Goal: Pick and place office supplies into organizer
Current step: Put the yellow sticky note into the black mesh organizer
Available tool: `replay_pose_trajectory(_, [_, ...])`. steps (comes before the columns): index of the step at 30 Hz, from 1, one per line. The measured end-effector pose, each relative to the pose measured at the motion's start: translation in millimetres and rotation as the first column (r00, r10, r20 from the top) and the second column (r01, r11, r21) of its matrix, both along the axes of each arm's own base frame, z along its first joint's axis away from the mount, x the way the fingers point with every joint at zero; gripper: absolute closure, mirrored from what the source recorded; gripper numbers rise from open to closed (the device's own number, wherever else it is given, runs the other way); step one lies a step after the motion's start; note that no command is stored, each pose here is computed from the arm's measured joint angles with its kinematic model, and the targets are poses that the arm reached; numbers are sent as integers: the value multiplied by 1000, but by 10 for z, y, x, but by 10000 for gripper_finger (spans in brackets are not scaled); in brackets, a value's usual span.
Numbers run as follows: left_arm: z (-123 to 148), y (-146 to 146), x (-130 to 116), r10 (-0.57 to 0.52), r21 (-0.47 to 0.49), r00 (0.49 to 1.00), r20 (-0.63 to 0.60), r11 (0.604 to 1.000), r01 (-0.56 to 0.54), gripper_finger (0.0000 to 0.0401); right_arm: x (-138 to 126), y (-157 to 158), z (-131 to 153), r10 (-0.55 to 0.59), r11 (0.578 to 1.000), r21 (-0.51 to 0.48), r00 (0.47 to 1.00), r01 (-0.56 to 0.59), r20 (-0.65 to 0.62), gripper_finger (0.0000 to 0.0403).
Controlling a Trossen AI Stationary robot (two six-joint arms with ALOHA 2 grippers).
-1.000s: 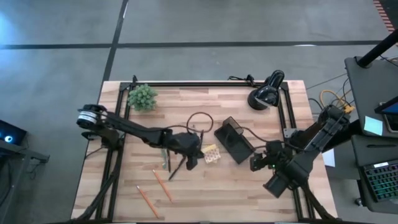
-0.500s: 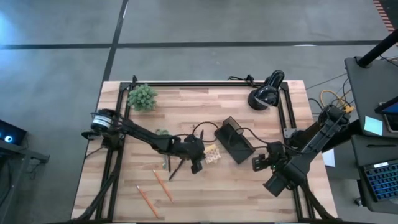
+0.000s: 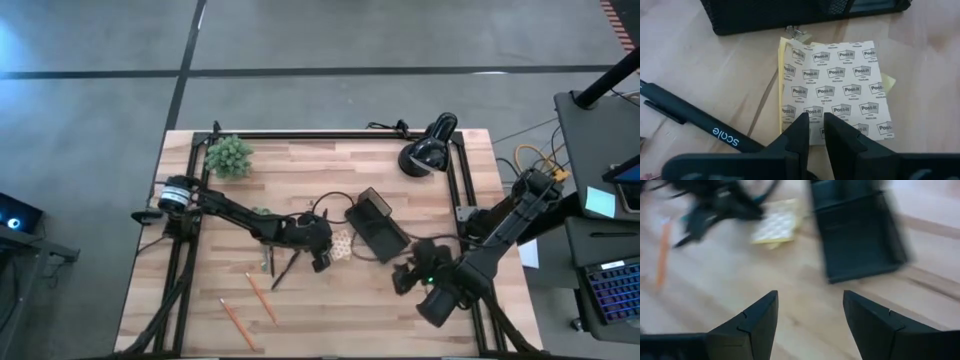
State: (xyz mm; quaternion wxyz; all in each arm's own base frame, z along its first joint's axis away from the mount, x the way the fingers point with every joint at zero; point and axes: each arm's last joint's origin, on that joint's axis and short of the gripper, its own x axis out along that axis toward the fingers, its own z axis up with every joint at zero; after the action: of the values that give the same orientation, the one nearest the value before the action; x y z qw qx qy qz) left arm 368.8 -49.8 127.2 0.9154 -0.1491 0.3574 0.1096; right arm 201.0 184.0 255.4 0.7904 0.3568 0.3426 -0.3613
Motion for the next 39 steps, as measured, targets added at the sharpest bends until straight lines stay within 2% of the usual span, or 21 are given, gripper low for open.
replay_pose_trajectory(5, [-36,24,-28,14,-24,1000,-12,1000,-14,357,209,44,-134,159,984,-73,987,-161,-28,188])
replay_pose_trajectory(7, [-61,41,-47,40,-64,999,-19,997,-41,357,296,48,-224,170,982,-78,985,-173,-41,188])
replay_pose_trajectory(8, [-70,44,-56,50,-80,999,-21,995,-51,357,332,41,-268,150,987,-48,988,-152,-38,188])
replay_pose_trajectory(10, [-88,47,-73,59,-94,998,-30,994,-62,357,395,17,-353,57,997,49,998,-57,3,188])
replay_pose_trajectory(12, [-84,40,-84,57,-93,998,-31,994,-59,357,438,8,-438,-102,979,183,991,85,82,188])
replay_pose_trajectory(14, [-91,33,-93,55,-92,998,-34,994,-58,357,459,-4,-543,-277,930,297,945,218,174,188])
replay_pose_trajectory(16, [-103,34,-103,55,-92,998,-39,994,-58,357,475,-15,-623,-431,861,409,861,302,270,188])
replay_pose_trajectory(17, [-109,30,-109,53,-92,998,-41,994,-57,357,481,-21,-657,-465,843,441,831,310,304,188])
replay_pose_trajectory(19, [-122,27,-119,51,-92,998,-45,994,-55,357,527,-55,-727,-490,825,472,808,309,326,188])
replay_pose_trajectory(23, [-126,13,-118,25,-120,999,-37,992,-29,357,682,-84,-890,-516,789,525,808,319,284,188])
replay_pose_trajectory(29, [-111,-17,-103,-2,-147,1000,-13,989,0,357,916,-25,-1097,-525,777,518,823,358,218,188])
replay_pose_trajectory(35, [-100,-179,-101,-65,-176,998,20,982,68,357,995,-11,-1073,-528,790,470,827,394,194,188])
replay_pose_trajectory(39, [-86,-293,-98,-62,-215,997,56,974,73,357,1002,-28,-1043,-529,795,446,830,410,180,188])
